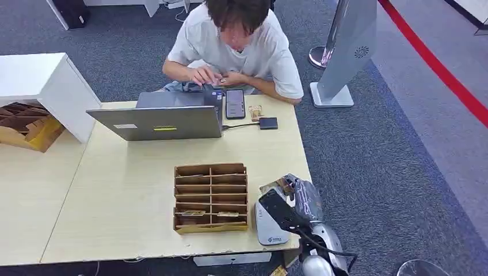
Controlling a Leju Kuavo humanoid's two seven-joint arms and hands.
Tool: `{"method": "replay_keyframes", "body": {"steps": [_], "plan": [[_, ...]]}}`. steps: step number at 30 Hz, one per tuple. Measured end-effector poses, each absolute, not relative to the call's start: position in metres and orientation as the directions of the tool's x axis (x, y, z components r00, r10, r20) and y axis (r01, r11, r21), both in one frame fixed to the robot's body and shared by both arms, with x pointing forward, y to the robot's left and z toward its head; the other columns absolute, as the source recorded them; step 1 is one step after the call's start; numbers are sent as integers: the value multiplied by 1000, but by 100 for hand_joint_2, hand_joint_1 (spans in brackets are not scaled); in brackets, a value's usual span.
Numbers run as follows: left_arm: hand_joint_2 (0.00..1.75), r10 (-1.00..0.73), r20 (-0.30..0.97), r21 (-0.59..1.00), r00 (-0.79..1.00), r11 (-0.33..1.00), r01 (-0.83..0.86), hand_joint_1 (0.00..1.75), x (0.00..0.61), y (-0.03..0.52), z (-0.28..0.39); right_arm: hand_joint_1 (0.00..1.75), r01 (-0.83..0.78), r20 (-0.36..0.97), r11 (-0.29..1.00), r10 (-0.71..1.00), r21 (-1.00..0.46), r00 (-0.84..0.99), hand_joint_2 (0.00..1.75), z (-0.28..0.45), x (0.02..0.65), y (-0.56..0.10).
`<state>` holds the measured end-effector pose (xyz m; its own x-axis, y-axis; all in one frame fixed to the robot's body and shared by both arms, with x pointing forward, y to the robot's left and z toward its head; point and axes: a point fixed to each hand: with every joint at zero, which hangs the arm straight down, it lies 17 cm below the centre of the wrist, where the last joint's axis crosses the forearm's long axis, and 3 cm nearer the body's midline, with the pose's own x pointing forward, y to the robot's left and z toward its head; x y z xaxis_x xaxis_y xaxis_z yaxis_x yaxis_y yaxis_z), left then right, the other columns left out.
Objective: Pass the card to the sensor for recognition and then transmit it.
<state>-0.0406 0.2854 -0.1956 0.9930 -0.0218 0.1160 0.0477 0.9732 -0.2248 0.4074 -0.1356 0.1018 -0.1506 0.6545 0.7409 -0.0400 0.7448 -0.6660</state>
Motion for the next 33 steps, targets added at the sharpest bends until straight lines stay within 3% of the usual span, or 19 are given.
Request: {"method": "replay_keyframes", "body": {"steps": [16, 33], "plan": [[0, -20, 113, -242, 993, 969, 47, 0, -57, 283, -177, 175, 169, 644, 756, 634, -633, -428, 175, 210, 391, -122], [0, -30, 122, -266, 992, 962, 62, 0, -57, 283, -173, 175, 243, 527, 758, 610, -606, -591, 175, 255, 373, -99]]}}
